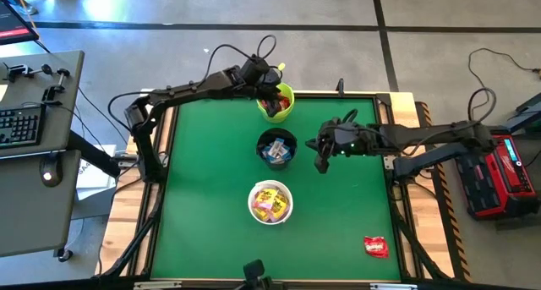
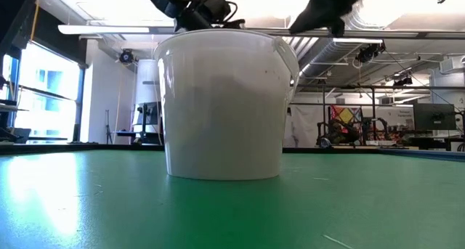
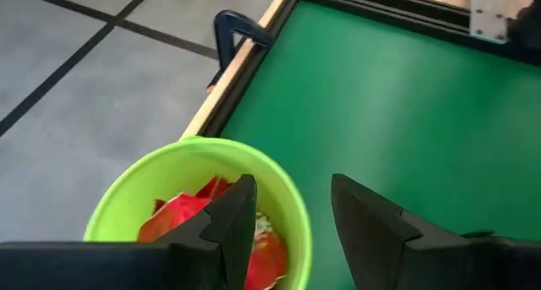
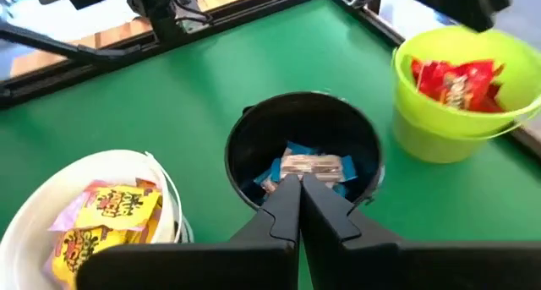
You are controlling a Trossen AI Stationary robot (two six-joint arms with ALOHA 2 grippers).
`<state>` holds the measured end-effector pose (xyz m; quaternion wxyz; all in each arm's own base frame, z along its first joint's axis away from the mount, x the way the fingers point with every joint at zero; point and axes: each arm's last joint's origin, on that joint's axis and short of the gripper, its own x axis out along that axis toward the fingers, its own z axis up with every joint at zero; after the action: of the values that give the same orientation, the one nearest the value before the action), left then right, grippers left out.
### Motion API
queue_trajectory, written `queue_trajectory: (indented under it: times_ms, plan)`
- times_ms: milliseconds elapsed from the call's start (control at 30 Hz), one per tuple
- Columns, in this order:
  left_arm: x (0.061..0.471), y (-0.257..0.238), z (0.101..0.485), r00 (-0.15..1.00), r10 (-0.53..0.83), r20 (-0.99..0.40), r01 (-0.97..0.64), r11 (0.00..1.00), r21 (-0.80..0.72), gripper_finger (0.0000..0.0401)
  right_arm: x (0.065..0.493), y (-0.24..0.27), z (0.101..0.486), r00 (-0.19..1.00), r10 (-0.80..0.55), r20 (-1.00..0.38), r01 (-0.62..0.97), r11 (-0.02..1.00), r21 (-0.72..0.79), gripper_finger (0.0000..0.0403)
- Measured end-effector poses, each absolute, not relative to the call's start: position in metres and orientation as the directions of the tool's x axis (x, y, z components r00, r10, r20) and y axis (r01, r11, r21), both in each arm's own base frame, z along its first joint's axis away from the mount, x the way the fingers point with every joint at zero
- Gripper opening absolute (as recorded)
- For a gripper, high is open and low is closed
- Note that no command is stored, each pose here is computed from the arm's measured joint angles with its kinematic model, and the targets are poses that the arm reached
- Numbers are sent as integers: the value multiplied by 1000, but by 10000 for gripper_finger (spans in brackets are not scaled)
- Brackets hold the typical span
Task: Sort candy by brand, put in halloween buckets
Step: Put the red candy into the green bucket
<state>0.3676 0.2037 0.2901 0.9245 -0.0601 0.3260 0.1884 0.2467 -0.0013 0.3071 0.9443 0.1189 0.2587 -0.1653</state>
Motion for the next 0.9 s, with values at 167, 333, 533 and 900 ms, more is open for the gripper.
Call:
queue_trajectory:
  times_ms: [167, 333, 533, 900]
  plan:
    - [373, 196, 292, 737, 298, -607, -378, 926, -3, 147, 242, 1, 278, 811, -202, -548, 382, 894, 235, 0]
    - [382, 184, 295, 766, 288, -574, -351, 936, 1, 147, 234, 8, 271, 802, -173, -572, 382, 884, 268, 0]
    - [387, 175, 290, 780, 282, -558, -333, 943, 12, 147, 219, 19, 275, 791, -134, -598, 382, 870, 311, 0]
    - [346, 131, 255, 800, 276, -532, -342, 939, -27, 127, 198, 51, 259, 622, 96, -777, 410, 805, 428, 3]
